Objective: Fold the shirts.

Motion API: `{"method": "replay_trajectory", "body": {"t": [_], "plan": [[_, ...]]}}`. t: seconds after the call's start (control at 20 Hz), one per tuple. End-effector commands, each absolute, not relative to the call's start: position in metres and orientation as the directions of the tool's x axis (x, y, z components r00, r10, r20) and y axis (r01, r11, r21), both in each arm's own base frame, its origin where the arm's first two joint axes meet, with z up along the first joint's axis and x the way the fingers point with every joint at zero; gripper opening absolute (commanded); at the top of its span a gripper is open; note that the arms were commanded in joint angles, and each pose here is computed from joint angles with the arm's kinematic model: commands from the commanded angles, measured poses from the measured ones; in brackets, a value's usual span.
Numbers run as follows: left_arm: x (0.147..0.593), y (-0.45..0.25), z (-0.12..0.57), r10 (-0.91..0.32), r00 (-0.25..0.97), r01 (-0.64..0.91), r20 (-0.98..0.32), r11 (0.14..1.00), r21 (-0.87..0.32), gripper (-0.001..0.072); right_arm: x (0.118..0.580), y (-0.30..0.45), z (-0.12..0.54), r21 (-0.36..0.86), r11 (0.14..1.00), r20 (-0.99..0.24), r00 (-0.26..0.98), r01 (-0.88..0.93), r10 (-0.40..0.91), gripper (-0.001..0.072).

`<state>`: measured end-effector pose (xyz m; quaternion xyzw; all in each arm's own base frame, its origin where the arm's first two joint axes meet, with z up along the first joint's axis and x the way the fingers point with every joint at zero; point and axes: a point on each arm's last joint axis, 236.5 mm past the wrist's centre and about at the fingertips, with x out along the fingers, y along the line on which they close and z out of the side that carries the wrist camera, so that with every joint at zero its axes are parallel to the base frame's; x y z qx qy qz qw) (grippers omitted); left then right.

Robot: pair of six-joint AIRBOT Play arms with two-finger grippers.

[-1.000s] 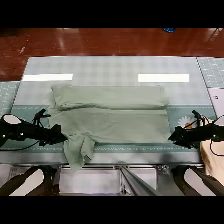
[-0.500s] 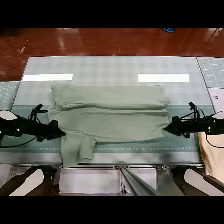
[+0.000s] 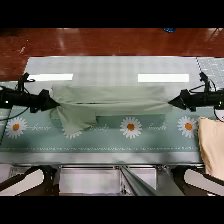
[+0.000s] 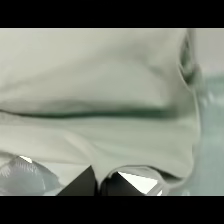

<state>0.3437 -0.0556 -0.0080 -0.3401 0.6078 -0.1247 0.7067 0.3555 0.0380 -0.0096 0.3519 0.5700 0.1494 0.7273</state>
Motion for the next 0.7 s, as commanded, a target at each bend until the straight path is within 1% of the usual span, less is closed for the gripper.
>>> {"method": "replay_trajectory", "body": {"t": [0.0,0.15,0.25,0.5,0.65], "plan": [[0.402,-0.060,-0.011,-0.592,0.243,-0.265,-0.768,0.722,-0.640,0.0024,0.407,0.044,-0.011,0.683,0.705,-0.719,0.347,0.191,0.602,0.0021],[0.445,-0.061,-0.012,-0.592,0.257,-0.282,-0.764,0.710,-0.645,0.0024,0.425,0.043,-0.026,0.688,0.691,-0.720,0.324,0.221,0.613,0.0021],[0.464,-0.060,-0.019,-0.595,0.254,-0.289,-0.762,0.706,-0.647,0.0024,0.433,0.039,-0.037,0.682,0.692,-0.727,0.322,0.237,0.607,0.0021],[0.486,-0.061,-0.046,-0.598,0.233,-0.311,-0.766,0.701,-0.642,0.0024,0.450,0.028,-0.060,0.665,0.695,-0.740,0.365,0.272,0.565,0.0021],[0.501,-0.061,-0.048,-0.581,0.275,-0.301,-0.766,0.705,-0.643,0.0024,0.455,0.025,-0.067,0.665,0.686,-0.740,0.378,0.294,0.556,0.0021]]}}
